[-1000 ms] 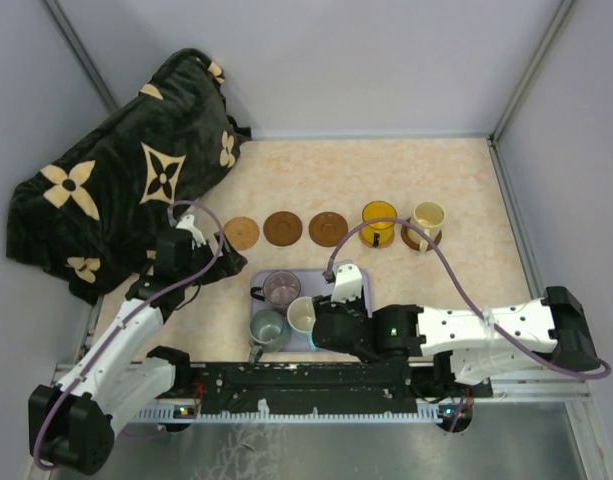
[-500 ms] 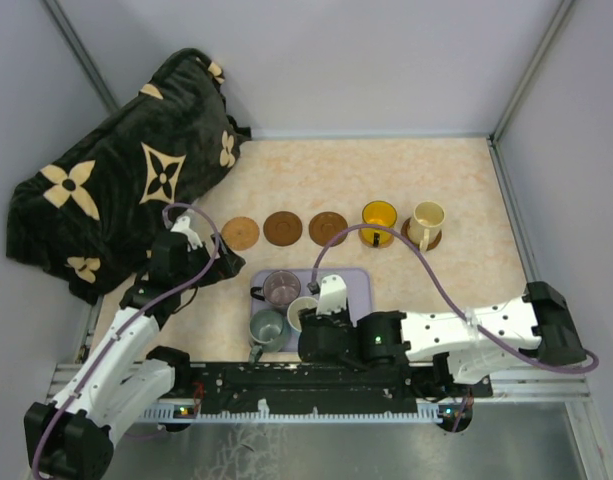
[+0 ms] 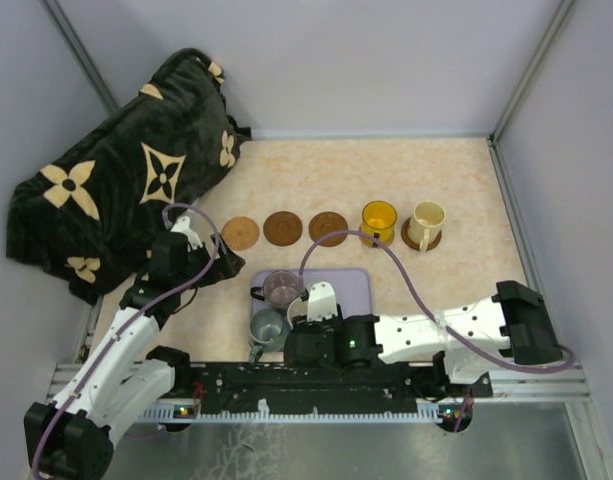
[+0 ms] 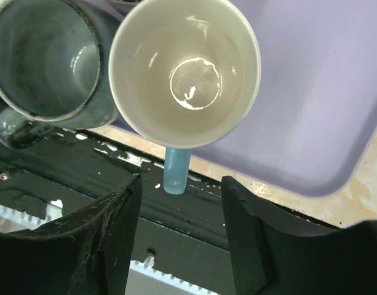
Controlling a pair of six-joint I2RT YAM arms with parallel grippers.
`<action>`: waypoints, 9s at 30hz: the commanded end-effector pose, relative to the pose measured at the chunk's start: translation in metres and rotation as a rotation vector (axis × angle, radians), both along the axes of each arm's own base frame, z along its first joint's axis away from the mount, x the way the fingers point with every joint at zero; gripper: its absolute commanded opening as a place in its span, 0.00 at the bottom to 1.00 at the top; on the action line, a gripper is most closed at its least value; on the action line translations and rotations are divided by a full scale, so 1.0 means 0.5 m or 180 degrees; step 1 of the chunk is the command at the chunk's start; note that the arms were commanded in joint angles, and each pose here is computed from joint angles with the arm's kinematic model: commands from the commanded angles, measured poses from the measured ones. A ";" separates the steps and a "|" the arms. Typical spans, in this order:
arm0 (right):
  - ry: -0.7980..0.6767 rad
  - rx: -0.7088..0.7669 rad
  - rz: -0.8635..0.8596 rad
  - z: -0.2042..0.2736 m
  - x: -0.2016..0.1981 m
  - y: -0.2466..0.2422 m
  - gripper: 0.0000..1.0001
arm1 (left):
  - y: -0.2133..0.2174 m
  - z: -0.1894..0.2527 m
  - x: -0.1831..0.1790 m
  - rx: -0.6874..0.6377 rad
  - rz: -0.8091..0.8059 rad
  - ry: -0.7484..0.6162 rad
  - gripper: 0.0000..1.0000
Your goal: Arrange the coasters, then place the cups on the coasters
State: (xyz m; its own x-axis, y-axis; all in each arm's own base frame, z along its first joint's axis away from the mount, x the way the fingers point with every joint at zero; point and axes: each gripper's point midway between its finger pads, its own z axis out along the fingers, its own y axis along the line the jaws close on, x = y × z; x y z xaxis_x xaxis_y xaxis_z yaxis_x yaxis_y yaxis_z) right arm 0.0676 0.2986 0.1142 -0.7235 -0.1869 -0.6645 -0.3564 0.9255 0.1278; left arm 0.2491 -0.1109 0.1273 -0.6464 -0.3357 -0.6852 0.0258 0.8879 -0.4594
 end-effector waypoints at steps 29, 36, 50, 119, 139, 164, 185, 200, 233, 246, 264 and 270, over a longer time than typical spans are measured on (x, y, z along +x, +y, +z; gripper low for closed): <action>0.0024 -0.0097 -0.0224 -0.057 0.029 0.030 0.50 | -0.002 -0.014 -0.001 -0.0005 -0.0003 0.0053 1.00; -0.0033 -0.0150 -0.0301 -0.063 0.036 0.023 0.42 | -0.003 -0.013 -0.001 -0.0006 -0.0006 0.0050 1.00; -0.0124 -0.0182 -0.0490 -0.064 0.049 0.001 0.00 | -0.003 -0.015 -0.003 -0.0016 -0.0003 0.0058 1.00; -0.1465 0.0072 -0.1571 0.113 0.621 -0.023 0.00 | -0.033 -0.022 0.053 -0.0049 -0.0138 0.0080 1.00; -0.1372 0.0106 -0.1568 0.081 0.624 -0.041 0.00 | -0.032 -0.036 0.054 -0.0023 -0.0133 0.0129 0.99; -0.1328 0.0055 -0.1553 0.058 0.625 -0.058 0.00 | -0.030 -0.040 0.054 -0.0006 -0.0122 0.0132 0.99; -0.1296 0.0042 -0.1632 0.048 0.614 -0.077 0.00 | -0.030 -0.044 0.053 -0.0005 -0.0121 0.0151 0.99; -0.1220 0.0016 -0.1506 0.027 0.616 -0.062 0.42 | -0.029 -0.045 0.052 0.0002 -0.0118 0.0155 0.99; -0.1474 0.0390 -0.1389 0.204 0.525 -0.093 0.70 | -0.018 0.012 0.055 0.0141 -0.0066 -0.0119 1.00; -0.1024 0.0486 -0.0787 0.153 0.358 -0.075 0.68 | -0.044 0.026 -0.007 0.0273 -0.0314 -0.0083 1.00; -0.0769 0.0767 -0.0577 0.136 0.280 -0.074 0.62 | -0.073 0.088 -0.032 0.0665 -0.0899 -0.0131 0.99; -0.0723 0.0702 -0.0568 0.118 0.270 -0.085 0.61 | -0.092 0.118 -0.010 0.0968 -0.1396 -0.0386 1.00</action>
State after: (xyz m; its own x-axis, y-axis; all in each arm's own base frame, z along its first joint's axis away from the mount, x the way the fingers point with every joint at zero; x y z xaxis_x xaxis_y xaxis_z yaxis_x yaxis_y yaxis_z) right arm 0.2064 0.2540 0.1631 -0.5704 0.0601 -0.8192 -0.2217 0.9490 0.2240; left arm 0.2402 -0.1474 0.1695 -0.6625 0.0186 -0.7489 0.2991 0.9231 -0.2416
